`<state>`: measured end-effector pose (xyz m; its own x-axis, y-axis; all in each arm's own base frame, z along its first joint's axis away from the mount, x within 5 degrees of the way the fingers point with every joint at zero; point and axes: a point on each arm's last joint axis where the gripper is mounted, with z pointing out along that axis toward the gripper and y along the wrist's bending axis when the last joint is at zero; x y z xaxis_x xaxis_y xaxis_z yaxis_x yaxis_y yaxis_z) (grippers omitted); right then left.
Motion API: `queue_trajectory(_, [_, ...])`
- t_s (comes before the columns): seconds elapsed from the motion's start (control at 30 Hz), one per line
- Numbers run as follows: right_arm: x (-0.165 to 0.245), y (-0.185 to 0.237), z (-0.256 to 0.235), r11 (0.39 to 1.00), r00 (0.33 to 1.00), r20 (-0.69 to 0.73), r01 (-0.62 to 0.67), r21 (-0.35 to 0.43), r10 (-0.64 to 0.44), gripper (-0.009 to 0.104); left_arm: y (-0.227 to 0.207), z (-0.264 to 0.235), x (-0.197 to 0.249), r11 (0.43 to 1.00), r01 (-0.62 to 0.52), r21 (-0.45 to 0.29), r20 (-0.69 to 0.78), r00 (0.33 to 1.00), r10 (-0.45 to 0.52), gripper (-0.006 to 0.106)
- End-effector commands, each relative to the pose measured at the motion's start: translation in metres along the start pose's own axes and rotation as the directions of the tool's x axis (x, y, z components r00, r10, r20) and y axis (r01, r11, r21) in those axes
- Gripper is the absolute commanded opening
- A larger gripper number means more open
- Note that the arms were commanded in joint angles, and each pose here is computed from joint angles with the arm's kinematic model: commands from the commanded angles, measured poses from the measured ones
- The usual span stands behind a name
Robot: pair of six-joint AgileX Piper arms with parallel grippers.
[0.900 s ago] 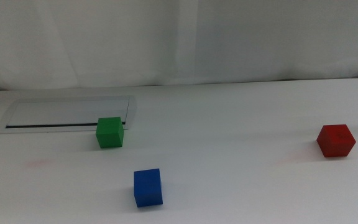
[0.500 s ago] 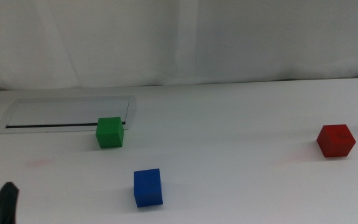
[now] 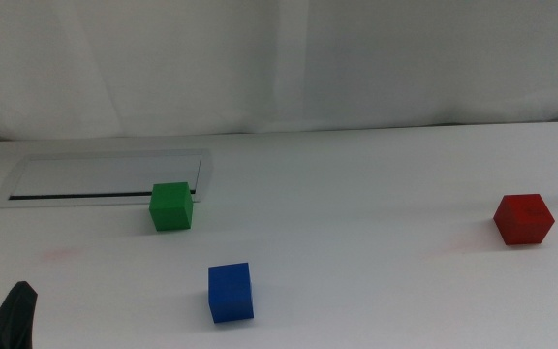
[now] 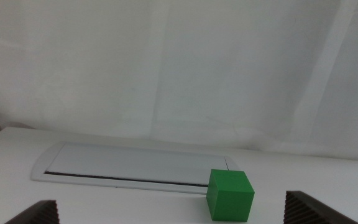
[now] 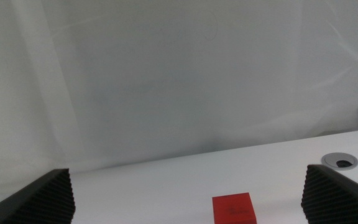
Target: Stack red cubes first, then green, then blue cubes in a specific spot.
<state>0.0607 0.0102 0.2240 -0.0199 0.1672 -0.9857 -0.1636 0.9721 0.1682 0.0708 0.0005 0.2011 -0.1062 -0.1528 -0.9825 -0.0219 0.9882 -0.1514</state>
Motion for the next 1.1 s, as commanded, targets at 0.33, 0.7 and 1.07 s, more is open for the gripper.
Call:
queue_trajectory(0.33, [-0.067,0.011,-0.009,1.0,0.999,0.044,0.028,-0.003,-0.028,0.098,0.001,0.001,0.012,1.0,0.012,0.005,-0.024,1.0,-0.012,0.092])
queue_trajectory(0.7, [-0.164,0.026,0.007,0.996,0.996,-0.006,0.086,0.027,-0.085,0.098,0.001,0.001,0.012,1.0,0.012,0.005,-0.024,1.0,-0.012,0.092])
queue_trajectory(1.07, [-0.181,0.022,0.12,0.979,0.749,-0.663,0.145,0.142,-0.015,0.098,0.001,0.001,0.012,1.0,0.012,0.005,-0.024,1.0,-0.012,0.092])
